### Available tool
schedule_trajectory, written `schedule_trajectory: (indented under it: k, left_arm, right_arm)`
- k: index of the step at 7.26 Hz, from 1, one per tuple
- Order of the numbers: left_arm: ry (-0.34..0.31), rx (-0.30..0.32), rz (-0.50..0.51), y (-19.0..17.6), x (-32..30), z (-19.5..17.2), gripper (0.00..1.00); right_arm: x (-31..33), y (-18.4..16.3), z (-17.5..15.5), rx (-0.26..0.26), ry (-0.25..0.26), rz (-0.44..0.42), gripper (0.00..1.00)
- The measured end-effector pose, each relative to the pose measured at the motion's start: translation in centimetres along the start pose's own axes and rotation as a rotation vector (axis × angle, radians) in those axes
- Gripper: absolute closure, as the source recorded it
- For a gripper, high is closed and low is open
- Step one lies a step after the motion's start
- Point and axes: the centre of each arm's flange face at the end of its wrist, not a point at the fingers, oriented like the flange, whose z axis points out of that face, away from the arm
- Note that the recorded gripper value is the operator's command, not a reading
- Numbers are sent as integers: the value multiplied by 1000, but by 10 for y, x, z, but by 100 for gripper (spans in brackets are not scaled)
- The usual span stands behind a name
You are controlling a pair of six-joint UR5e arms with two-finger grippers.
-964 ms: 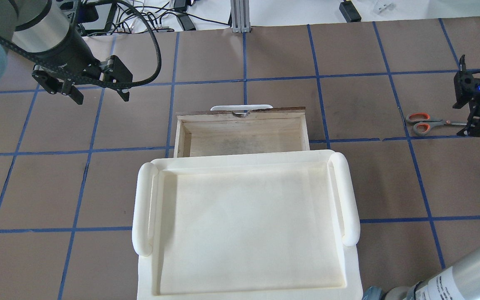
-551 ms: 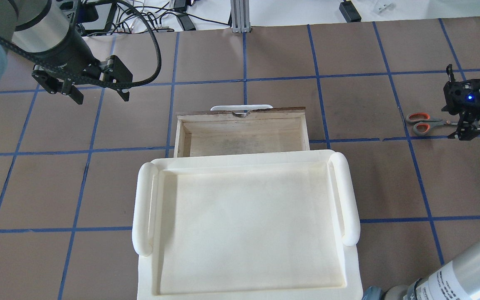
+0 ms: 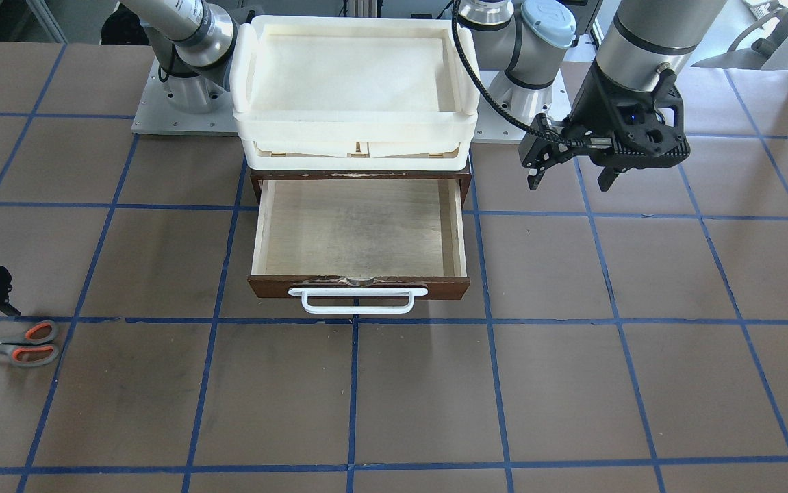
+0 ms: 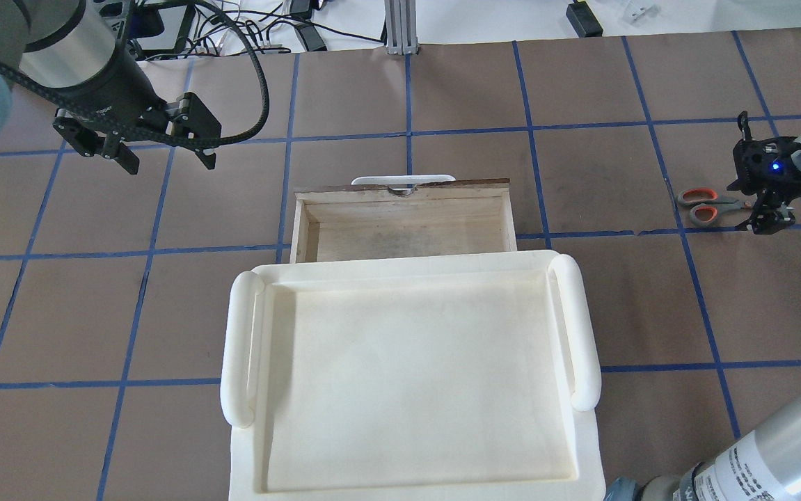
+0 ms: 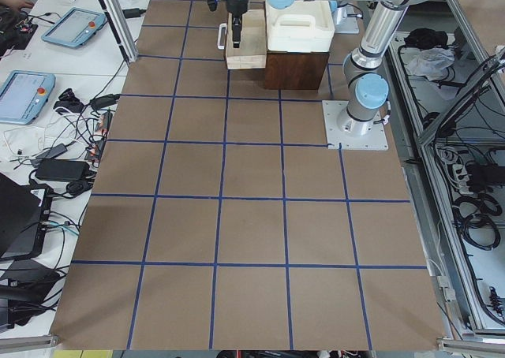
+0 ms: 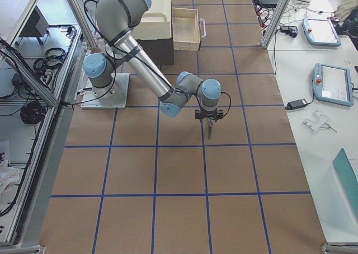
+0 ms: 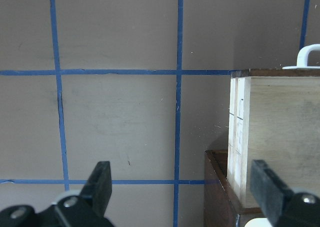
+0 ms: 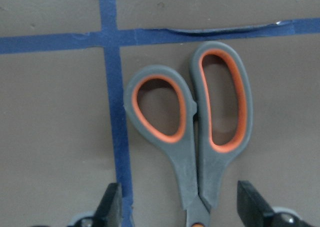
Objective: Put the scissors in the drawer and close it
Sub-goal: 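Close the right gripper on the scissors' blade near the pivot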
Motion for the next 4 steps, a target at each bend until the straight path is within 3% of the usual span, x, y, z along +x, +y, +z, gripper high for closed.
schedule_trajectory:
  k: [4]
  left_arm:
    - [0,-2,0,0,0,1,0]
  right_arm:
    - [1,1,5,1,1,-3,34]
